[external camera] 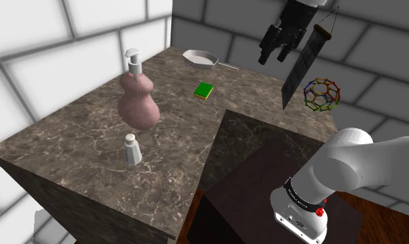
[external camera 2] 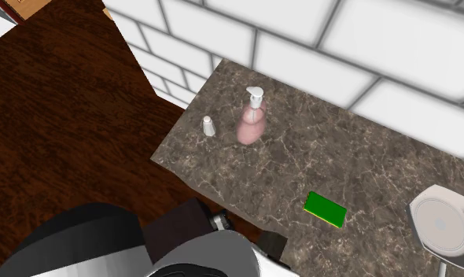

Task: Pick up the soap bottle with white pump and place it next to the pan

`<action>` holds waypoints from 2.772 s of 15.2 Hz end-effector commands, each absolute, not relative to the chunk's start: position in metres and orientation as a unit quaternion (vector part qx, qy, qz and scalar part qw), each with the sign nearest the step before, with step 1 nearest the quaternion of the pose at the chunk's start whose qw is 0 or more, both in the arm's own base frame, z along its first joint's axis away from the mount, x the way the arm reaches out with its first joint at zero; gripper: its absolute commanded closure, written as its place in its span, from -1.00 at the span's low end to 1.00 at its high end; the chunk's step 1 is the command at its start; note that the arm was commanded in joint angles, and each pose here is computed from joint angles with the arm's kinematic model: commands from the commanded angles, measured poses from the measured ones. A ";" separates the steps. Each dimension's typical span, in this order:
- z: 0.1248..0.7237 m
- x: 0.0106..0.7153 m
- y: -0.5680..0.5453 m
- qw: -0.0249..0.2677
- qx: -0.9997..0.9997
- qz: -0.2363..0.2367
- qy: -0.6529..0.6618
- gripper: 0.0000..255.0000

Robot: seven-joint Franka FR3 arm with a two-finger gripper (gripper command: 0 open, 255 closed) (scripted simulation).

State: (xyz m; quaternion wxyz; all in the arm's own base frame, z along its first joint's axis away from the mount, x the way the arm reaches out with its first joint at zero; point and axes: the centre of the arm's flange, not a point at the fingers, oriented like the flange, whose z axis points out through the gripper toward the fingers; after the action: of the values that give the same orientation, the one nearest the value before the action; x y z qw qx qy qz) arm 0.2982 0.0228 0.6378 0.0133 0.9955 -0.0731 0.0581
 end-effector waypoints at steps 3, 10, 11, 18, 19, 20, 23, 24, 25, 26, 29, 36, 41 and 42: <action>0.625 0.313 0.035 0.008 0.996 0.068 -0.053 -1.00; 0.585 0.364 0.085 -0.012 0.994 0.103 0.018 -1.00; 0.580 0.371 0.093 -0.015 0.994 0.108 0.028 -1.00; 0.545 0.415 0.151 -0.035 0.984 0.142 0.099 -1.00; 0.540 0.421 0.160 -0.038 0.982 0.147 0.109 -1.00; 0.536 0.427 0.170 -0.041 0.980 0.152 0.119 -1.00; 0.523 0.443 0.198 -0.049 0.974 0.166 0.149 -1.00; 0.519 0.448 0.207 -0.052 0.971 0.171 0.159 -1.00; 0.515 0.453 0.217 -0.054 0.968 0.176 0.169 -1.00; 0.511 0.458 0.227 -0.057 0.965 0.180 0.179 -1.00; 0.500 0.471 0.257 -0.066 0.956 0.194 0.209 -1.00; 0.472 0.485 0.274 -0.068 0.953 0.199 0.219 -1.00; 0.459 0.489 0.277 -0.068 0.953 0.199 0.219 -1.00; 0.459 0.489 0.277 -0.068 0.953 0.199 0.219 -1.00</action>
State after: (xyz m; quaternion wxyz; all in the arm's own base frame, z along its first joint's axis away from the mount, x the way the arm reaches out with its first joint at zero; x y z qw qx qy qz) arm 0.4892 0.2763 0.4596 -0.0684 0.9528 0.2191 0.1989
